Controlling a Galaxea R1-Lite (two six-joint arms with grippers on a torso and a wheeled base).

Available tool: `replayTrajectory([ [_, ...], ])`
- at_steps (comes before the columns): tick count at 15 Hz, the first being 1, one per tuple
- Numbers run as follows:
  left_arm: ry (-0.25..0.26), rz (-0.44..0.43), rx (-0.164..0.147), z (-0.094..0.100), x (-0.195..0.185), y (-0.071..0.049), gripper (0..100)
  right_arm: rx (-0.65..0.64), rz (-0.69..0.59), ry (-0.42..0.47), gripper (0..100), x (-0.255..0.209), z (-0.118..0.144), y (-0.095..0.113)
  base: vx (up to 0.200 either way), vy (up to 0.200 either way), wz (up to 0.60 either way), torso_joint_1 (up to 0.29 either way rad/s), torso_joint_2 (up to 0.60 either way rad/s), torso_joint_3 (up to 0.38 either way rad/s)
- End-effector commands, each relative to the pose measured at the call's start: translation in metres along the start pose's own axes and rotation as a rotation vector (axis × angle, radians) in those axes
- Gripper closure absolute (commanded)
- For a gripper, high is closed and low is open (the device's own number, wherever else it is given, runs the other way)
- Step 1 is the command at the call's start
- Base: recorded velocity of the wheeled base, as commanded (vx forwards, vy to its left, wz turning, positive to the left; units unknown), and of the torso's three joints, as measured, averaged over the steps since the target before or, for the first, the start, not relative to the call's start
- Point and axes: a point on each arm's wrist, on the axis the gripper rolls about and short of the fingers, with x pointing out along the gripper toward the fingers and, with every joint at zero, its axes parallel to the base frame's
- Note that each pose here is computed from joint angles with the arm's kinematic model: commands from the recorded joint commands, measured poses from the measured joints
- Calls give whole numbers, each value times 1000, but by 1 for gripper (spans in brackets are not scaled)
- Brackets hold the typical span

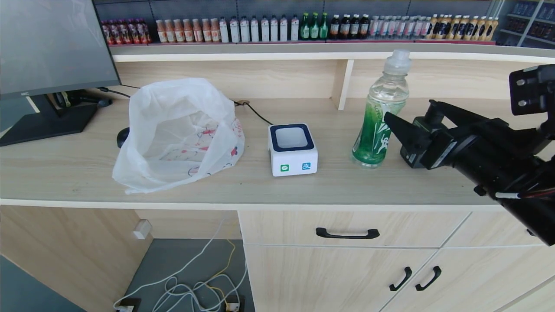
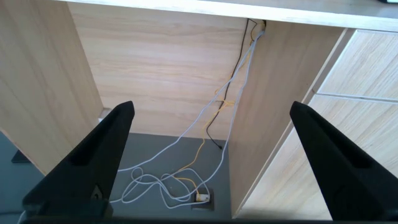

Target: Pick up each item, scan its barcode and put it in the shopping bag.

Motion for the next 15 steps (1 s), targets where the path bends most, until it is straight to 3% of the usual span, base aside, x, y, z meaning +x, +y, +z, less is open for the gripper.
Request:
replayTrajectory([
  [1, 0, 0, -1, 0, 0, 0, 0, -4, 7, 25, 0, 7, -9, 3, 0, 0, 0, 0, 0, 0],
  [10, -1, 0, -1, 0, 0, 0, 0, 8, 23, 27, 0, 38, -19, 13, 0, 0, 0, 0, 0, 0],
  [15, 0, 0, -1, 0, 0, 0, 0, -5, -19, 35, 0, 43, -23, 2, 0, 0, 0, 0, 0, 0],
])
